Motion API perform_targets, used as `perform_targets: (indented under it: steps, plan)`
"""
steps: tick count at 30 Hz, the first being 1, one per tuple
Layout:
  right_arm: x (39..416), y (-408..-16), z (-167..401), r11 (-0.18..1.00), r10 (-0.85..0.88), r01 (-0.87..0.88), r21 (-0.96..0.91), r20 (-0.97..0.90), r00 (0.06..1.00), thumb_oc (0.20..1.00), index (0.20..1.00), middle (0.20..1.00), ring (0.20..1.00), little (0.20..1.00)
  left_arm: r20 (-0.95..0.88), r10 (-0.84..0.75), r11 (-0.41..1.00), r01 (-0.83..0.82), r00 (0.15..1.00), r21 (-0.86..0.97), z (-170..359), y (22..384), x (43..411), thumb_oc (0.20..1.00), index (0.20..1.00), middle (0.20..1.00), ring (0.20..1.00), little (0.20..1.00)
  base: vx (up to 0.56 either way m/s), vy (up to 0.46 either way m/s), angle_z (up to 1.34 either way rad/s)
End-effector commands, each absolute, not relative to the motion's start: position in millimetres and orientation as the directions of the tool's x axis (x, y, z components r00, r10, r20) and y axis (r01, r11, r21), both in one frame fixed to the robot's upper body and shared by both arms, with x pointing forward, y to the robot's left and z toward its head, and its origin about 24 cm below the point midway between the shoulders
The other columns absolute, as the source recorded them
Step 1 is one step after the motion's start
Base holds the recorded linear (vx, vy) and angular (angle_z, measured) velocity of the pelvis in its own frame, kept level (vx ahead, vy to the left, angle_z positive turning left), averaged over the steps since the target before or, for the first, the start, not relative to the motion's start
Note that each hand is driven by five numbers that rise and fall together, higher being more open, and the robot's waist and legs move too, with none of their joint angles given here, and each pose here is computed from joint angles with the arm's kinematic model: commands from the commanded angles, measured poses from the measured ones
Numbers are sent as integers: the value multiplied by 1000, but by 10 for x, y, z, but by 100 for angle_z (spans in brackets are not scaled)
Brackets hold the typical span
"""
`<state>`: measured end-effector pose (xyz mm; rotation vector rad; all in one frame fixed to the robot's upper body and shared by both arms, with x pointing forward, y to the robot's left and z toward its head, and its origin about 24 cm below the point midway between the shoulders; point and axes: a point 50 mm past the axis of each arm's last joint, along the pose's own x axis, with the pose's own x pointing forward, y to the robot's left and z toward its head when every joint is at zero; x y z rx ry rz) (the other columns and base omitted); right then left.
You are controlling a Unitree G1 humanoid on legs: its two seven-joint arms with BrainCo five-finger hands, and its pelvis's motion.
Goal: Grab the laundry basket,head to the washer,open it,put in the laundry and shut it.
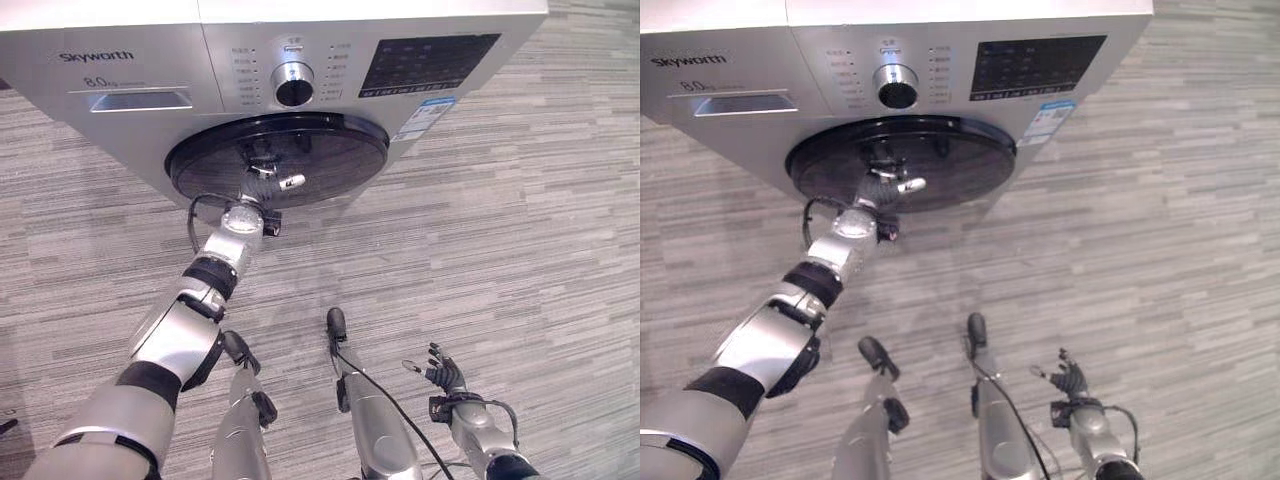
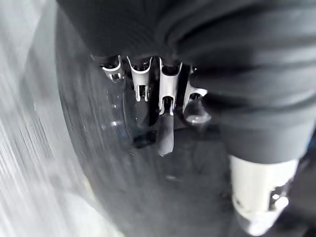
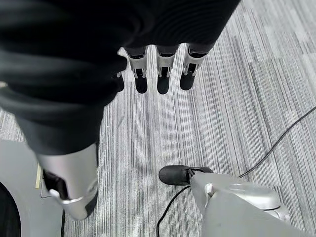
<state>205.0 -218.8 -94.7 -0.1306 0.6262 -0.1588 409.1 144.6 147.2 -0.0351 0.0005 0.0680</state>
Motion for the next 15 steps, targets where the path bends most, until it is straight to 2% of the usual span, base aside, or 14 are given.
perform_targets:
  steps: [1, 3, 6, 7, 8, 9, 12, 13, 15]
  plan:
    - [1828, -2361, -1012, 968, -235, 130, -215, -589, 773, 1000, 1000, 1000, 1000, 1000, 365, 118, 964, -19, 923, -265, 2305, 1501, 4110, 1000, 1000, 1000, 1000, 1000, 15, -6, -7]
    - [1760, -2309, -1074, 972, -223, 120, -204, -613, 758, 1000, 1000, 1000, 1000, 1000, 260, 81, 945, 9, 962, -326, 1661, 1502, 3964, 1000, 1000, 1000, 1000, 1000, 26, -12, -4]
    - [1589, -2223, -1214, 978, -201, 109, -177, -675, 710, 1000, 1000, 1000, 1000, 1000, 23, 16, 939, -7, 1000, -345, 590, 1526, 3514, 1000, 1000, 1000, 1000, 1000, 57, -19, -6]
    - [1589, -2223, -1215, 978, -201, 109, -177, -675, 710, 1000, 1000, 1000, 1000, 1000, 23, 16, 939, -7, 1000, -345, 589, 1526, 3513, 1000, 1000, 1000, 1000, 1000, 101, -48, 12]
    - [1466, -2233, -1306, 978, -209, 121, -172, -720, 662, 1000, 1000, 1000, 1000, 1000, -184, 29, 943, -88, 982, -320, -84, 1766, 3061, 1000, 1000, 1000, 1000, 1000, 109, -49, 17]
    - [1393, -2242, -1350, 978, -209, 124, -170, -744, 635, 1000, 1000, 1000, 1000, 1000, -270, 39, 941, -126, 962, -313, -325, 1829, 2854, 1000, 1000, 1000, 1000, 1000, 133, -65, 16]
    - [1247, -2300, -1421, 973, -230, 133, -188, -782, 579, 1000, 1000, 1000, 1000, 1000, -415, 73, 943, -198, 907, -266, -698, 2005, 2443, 1000, 1000, 1000, 1000, 1000, 55, -39, 17]
    - [1097, -2362, -1483, 968, -249, 143, -205, -817, 519, 1000, 1000, 1000, 1000, 1000, -533, 100, 943, -251, 840, -220, -971, 2118, 2055, 1000, 1000, 1000, 1000, 1000, 72, -70, 50]
    - [969, -2417, -1526, 962, -271, 147, -228, -841, 467, 1000, 1000, 1000, 1000, 1000, -625, 136, 953, -274, 768, -129, -1160, 2234, 1732, 1000, 1000, 1000, 1000, 1000, 28, -61, 57]
